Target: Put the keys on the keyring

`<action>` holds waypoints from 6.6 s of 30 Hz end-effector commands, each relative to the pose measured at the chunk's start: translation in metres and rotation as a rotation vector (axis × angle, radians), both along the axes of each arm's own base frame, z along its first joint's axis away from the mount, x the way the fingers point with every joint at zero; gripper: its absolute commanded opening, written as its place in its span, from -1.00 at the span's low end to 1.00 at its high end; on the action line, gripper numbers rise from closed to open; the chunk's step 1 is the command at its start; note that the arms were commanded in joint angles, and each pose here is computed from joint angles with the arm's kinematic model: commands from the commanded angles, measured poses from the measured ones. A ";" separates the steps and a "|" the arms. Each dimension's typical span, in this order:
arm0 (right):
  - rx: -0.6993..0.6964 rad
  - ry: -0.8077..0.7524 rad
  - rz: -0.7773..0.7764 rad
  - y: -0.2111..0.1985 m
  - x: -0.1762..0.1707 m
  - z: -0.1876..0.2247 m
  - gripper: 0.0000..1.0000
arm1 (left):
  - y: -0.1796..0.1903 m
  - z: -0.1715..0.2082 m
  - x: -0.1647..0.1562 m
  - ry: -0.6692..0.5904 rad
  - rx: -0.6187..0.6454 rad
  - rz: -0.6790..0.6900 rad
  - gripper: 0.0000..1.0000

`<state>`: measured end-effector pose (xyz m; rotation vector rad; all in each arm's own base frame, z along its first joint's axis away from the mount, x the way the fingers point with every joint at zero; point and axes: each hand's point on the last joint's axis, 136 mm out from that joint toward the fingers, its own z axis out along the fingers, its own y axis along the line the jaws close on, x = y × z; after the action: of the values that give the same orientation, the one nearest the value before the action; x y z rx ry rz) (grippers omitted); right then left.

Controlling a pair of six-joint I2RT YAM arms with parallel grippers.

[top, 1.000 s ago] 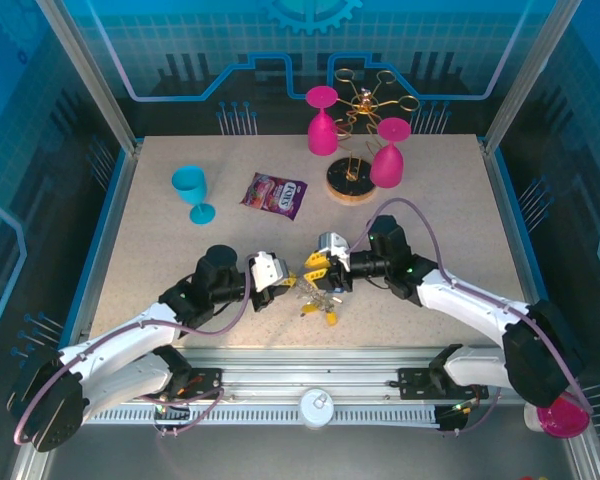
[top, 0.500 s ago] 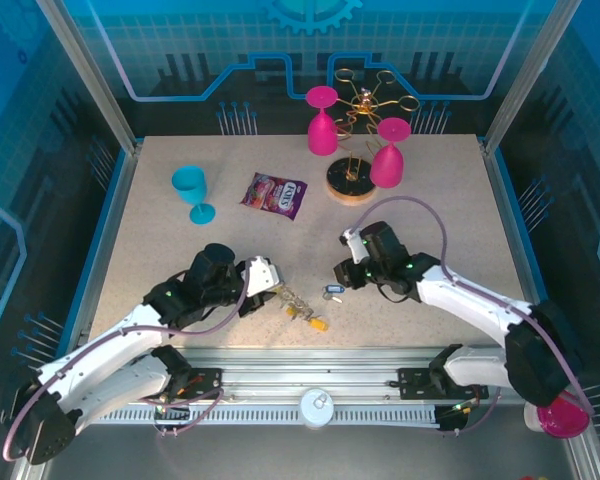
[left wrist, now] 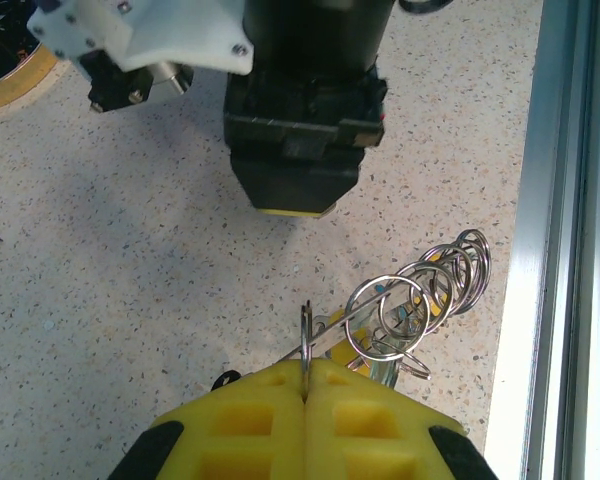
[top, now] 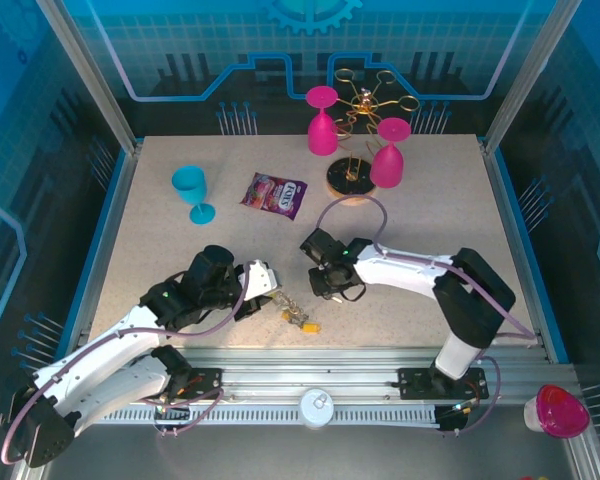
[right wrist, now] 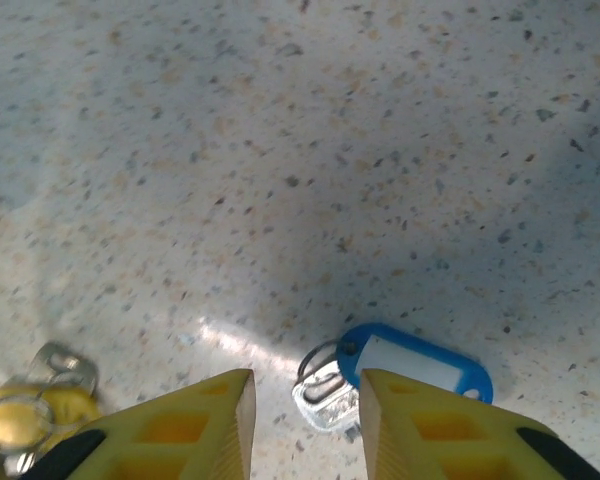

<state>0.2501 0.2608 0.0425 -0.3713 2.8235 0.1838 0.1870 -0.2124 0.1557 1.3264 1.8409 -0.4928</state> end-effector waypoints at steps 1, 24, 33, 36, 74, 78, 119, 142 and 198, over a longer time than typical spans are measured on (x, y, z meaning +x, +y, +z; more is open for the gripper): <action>-0.145 0.005 -0.110 -0.019 0.001 -0.005 -0.33 | -0.005 0.014 0.000 -0.036 -0.029 -0.030 -1.00; -0.237 0.064 -0.091 -0.005 -0.007 -0.024 -0.52 | -0.007 0.014 0.002 -0.038 -0.034 -0.032 -1.00; -0.255 0.035 -0.084 -0.008 -0.003 -0.016 -0.73 | -0.008 0.014 0.002 -0.038 -0.034 -0.033 -1.00; -0.254 0.026 -0.080 -0.007 -0.002 -0.014 -0.81 | -0.008 0.013 0.002 -0.037 -0.032 -0.034 -1.00; -0.139 0.080 0.025 -0.001 -0.006 -0.016 -0.61 | -0.010 0.010 0.004 -0.037 -0.030 -0.038 -1.00; -0.149 0.074 0.024 -0.002 -0.004 -0.015 -0.65 | -0.010 0.010 0.004 -0.036 -0.030 -0.038 -1.00; -0.089 -0.087 0.058 -0.004 0.007 0.024 -1.00 | -0.012 0.013 0.007 -0.052 -0.040 -0.042 -1.00; 0.831 -0.418 0.770 0.053 -0.048 0.162 -1.00 | -0.031 0.016 0.009 0.014 -0.187 -0.018 -1.00; 0.683 -0.319 0.601 0.061 -0.021 0.128 -1.00 | -0.028 0.020 0.030 -0.036 -0.236 0.112 -1.00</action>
<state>0.2246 0.3223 0.1584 -0.9801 2.1108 1.0821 0.2121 -0.2387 0.1617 1.0962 1.8138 -0.6183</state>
